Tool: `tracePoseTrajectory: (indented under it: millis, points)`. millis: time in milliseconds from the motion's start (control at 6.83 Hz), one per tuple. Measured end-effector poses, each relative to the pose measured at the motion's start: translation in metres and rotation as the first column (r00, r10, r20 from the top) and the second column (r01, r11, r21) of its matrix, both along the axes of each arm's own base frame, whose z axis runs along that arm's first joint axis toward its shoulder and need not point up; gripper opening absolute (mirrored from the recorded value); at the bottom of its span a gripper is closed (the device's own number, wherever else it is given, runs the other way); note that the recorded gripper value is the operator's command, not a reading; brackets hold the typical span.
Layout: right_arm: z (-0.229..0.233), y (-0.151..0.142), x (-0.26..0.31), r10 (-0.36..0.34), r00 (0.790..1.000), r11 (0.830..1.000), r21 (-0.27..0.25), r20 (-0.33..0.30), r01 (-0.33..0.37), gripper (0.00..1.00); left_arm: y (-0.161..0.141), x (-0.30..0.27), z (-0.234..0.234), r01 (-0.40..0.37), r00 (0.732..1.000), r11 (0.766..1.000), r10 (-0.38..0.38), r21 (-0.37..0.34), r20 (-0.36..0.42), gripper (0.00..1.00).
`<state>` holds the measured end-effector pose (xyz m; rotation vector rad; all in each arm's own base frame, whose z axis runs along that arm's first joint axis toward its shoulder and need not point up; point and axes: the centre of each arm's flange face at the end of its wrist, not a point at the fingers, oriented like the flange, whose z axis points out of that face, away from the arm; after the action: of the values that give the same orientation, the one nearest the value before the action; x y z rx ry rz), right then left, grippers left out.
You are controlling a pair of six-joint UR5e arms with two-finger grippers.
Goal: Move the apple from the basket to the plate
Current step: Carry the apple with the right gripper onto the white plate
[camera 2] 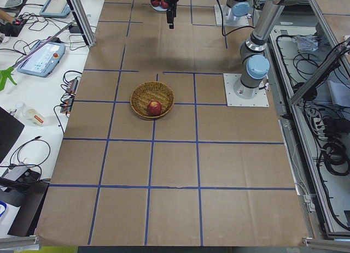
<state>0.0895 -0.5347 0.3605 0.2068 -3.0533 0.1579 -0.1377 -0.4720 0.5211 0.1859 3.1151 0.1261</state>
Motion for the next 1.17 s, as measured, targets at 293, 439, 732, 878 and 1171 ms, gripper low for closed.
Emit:
tracePoseTrajectory:
  millis: [293,439,732,878,1171]
  points:
    - [-0.011,0.004,-0.122,0.03,0.999,0.999,0.043,-0.012,-0.03,0.6,0.0,0.0,-0.001,-0.002,1.0,1.0,0.002,0.001,0.0,0.99]
    - [-0.026,0.002,-0.16,0.05,0.999,0.997,0.062,-0.001,-0.05,0.6,0.001,0.0,0.0,-0.001,1.0,1.0,0.001,0.0,0.0,0.99]
    - [-0.07,-0.008,-0.195,0.06,0.997,0.994,0.093,0.048,-0.064,0.6,0.002,0.0,0.001,0.001,1.0,1.0,-0.001,-0.003,0.0,0.99]
    - [-0.087,-0.009,-0.197,0.058,0.996,0.992,0.106,0.074,-0.066,0.6,0.002,0.0,0.002,0.002,1.0,1.0,-0.002,-0.003,0.001,0.99]
    - [-0.101,-0.006,-0.196,0.06,0.995,0.993,0.099,0.08,-0.068,0.62,0.002,0.0,0.002,0.002,1.0,1.0,-0.002,-0.003,0.001,0.99]
